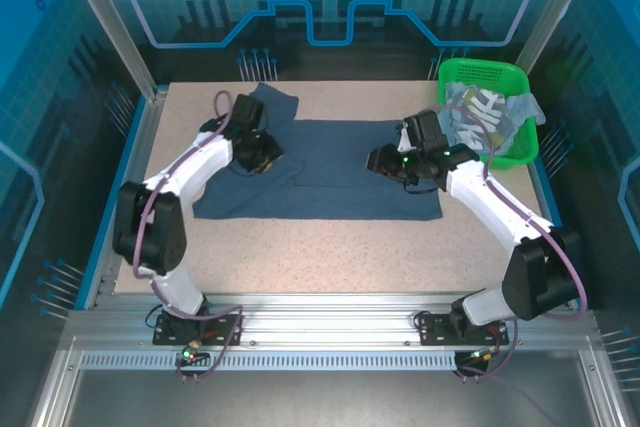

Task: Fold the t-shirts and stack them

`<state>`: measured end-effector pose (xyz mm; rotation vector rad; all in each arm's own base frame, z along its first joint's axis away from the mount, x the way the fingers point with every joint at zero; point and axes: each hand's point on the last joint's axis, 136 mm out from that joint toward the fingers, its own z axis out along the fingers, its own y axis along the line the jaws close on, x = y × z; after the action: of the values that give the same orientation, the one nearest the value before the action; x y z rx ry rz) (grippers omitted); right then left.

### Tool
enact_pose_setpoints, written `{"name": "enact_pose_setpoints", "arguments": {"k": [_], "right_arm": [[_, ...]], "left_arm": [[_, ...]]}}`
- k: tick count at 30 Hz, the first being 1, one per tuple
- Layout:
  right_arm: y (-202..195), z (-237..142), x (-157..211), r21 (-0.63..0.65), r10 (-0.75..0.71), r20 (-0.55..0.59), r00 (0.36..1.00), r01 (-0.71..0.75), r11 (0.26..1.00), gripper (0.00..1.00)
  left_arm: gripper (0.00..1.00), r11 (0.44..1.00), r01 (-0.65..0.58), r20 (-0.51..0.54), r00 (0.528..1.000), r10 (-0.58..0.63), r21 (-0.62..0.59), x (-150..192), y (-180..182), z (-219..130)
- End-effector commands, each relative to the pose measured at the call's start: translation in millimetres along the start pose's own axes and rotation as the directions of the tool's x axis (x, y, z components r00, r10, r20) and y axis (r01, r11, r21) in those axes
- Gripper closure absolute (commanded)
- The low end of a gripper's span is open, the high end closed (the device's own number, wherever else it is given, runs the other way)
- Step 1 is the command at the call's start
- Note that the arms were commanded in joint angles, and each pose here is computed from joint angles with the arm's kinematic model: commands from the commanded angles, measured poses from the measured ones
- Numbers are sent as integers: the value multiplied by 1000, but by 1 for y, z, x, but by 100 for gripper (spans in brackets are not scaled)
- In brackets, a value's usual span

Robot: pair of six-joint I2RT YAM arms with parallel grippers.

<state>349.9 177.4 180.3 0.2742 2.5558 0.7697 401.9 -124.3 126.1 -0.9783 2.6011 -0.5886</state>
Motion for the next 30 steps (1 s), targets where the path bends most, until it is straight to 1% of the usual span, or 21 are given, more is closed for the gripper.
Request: {"name": "enact_pose_setpoints", "arguments": {"k": [1, 3, 5, 8, 11, 13, 17, 21, 27, 30], "right_arm": [[-27, 2, -21, 90, 74, 28, 997, -76, 993, 55], [-57, 11, -15, 160, 169, -25, 985, -163, 974, 57], [-74, 21, -7, 200, 231, -79, 970, -212, 957, 57], [-94, 36, 11, 300, 275, -162, 948, -218, 929, 57], [-114, 51, 28, 389, 315, -207, 926, -217, 895, 57], [-127, 59, 38, 446, 344, -230, 910, -215, 869, 57], [-143, 74, 59, 543, 380, -282, 881, -180, 820, 59], [-148, 78, 86, 612, 401, -334, 853, -127, 780, 59], [-153, 56, 132, 701, 424, -371, 826, -51, 712, 57], [-153, 42, 154, 718, 427, -390, 816, -22, 696, 57]], "left_arm": [[69, 976, 215, -51, 975, -217, -41, 9, 41, 11], [71, 958, 280, -47, 958, -283, -61, 6, 58, 16], [72, 941, 329, -44, 942, -332, -75, -1, 70, 21], [75, 918, 375, -13, 925, -380, -131, -13, 89, 28], [77, 886, 412, 48, 910, -412, -211, -22, 114, 32], [77, 874, 425, 70, 905, -421, -238, -23, 126, 37], [77, 827, 458, 69, 884, -462, -326, -8, 156, 49], [77, 764, 509, 102, 851, -515, -397, 17, 191, 46], [76, 700, 558, 158, 819, -551, -446, 53, 229, 20], [76, 671, 576, 163, 802, -575, -466, 74, 245, 8]]}}
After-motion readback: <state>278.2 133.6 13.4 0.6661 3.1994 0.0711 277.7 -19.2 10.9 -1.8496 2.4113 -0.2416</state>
